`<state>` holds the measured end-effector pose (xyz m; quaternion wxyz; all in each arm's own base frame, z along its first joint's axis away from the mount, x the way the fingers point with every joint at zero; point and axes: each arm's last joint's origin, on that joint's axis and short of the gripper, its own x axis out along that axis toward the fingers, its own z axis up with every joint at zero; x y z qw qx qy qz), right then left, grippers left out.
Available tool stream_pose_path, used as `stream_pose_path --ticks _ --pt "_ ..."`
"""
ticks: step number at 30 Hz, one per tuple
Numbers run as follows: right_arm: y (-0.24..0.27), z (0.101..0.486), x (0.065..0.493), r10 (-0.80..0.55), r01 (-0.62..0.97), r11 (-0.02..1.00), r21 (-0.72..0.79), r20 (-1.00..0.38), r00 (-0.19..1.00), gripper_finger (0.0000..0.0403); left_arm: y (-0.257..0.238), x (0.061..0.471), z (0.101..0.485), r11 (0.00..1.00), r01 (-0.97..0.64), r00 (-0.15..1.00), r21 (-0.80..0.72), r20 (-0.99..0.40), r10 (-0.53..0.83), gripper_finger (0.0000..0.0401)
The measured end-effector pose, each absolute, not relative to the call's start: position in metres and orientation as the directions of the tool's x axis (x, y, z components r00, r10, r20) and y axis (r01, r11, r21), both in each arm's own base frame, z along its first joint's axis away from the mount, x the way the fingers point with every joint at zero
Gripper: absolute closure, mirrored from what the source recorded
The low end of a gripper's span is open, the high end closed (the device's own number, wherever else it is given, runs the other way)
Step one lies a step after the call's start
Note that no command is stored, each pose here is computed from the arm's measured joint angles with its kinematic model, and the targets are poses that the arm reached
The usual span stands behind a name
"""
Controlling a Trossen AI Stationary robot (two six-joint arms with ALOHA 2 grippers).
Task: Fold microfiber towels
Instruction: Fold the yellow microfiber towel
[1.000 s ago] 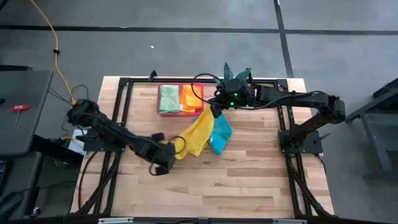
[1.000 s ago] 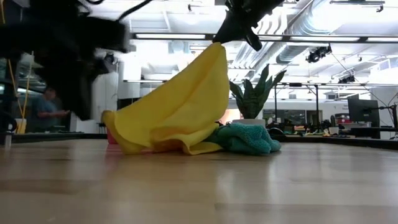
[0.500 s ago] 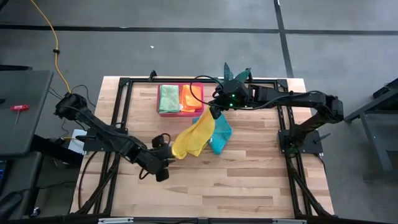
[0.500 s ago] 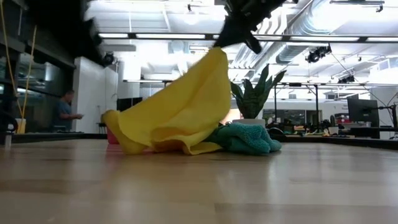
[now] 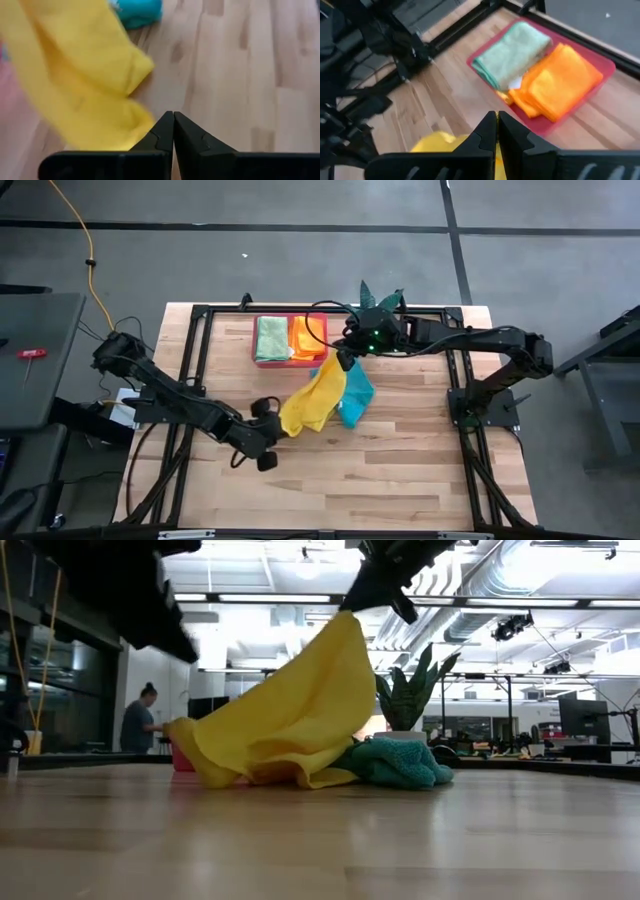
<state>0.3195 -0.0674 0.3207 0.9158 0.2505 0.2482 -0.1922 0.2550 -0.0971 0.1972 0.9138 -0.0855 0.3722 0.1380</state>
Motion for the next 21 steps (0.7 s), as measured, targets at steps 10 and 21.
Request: stream_pose_path --ticks 10,21 --pt "-0.0669 0.3208 0.3155 -0.238 0.493 0.797 0.349 -0.569 0.787 0.0402 -0.0967 0.2534 0.1932 0.935 -0.339 0.719 -0.102 -0.669 0.188 0.0401" --pt "-0.067 0.3209 0.3155 -0.238 0.493 0.797 0.349 -0.568 0.788 0.0402 -0.0972 0.2552 0.1949 0.939 -0.327 0.734 -0.11 -0.655 0.179 0.0401"
